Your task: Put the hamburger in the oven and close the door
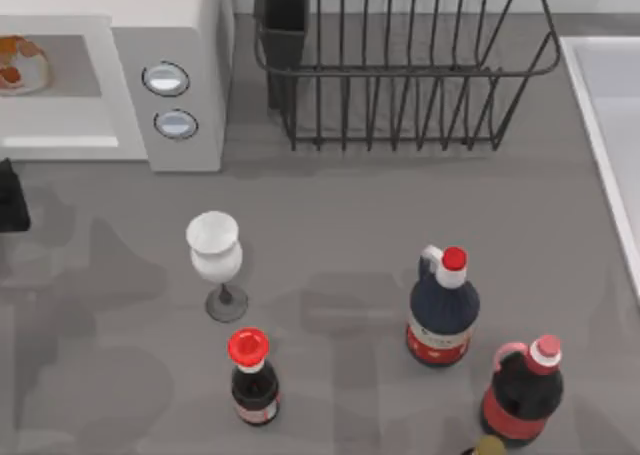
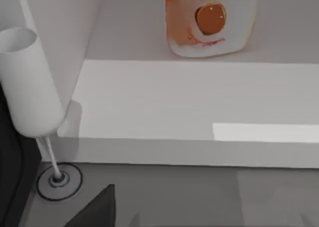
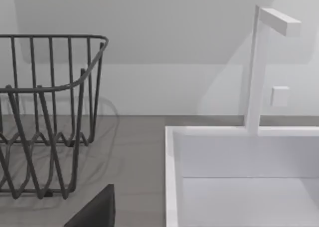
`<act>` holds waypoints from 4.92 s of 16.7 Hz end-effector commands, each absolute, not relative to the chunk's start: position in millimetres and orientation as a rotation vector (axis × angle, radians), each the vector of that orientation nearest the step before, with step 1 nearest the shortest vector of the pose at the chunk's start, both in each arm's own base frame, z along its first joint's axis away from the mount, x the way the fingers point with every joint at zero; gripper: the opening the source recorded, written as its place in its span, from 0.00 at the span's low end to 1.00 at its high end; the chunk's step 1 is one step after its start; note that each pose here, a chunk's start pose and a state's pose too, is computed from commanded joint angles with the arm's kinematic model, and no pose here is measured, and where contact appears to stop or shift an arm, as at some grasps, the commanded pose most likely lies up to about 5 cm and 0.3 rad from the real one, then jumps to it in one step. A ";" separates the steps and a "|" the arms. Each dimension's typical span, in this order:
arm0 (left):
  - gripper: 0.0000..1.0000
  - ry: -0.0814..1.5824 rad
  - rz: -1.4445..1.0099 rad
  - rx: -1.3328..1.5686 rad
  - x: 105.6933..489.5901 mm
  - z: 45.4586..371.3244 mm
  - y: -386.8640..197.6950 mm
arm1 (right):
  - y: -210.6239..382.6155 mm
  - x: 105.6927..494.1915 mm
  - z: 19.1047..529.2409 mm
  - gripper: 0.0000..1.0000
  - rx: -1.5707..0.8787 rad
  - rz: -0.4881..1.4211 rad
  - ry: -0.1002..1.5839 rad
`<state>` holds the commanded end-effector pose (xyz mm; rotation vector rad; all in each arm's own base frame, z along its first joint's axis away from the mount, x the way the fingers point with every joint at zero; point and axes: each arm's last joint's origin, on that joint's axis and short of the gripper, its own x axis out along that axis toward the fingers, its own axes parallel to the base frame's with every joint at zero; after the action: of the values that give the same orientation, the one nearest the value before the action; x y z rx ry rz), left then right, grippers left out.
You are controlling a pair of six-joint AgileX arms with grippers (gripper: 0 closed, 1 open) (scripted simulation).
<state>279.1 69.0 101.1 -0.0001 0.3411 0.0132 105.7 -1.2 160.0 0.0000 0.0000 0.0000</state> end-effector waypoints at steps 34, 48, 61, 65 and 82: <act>1.00 0.072 0.002 0.010 121.6 183.0 3.9 | -1.2 105.7 160.0 1.00 0.000 0.000 0.000; 0.77 0.000 0.000 0.000 105.7 160.0 -1.2 | -1.2 105.7 160.0 1.00 0.000 0.000 0.000; 0.00 0.000 0.000 0.000 105.7 160.0 -1.2 | -1.2 105.7 160.0 1.00 0.000 0.000 0.000; 0.00 0.000 0.000 0.000 105.7 160.0 -1.2 | -1.2 105.7 160.0 1.00 0.000 0.000 0.000; 0.00 -0.007 0.000 -0.001 109.5 154.5 -11.8 | -1.2 105.7 160.0 1.00 0.000 0.000 0.000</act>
<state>109.5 -11.8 154.5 -0.0013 -0.0070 0.0000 105.7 -1.2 160.0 0.0000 0.0000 0.0000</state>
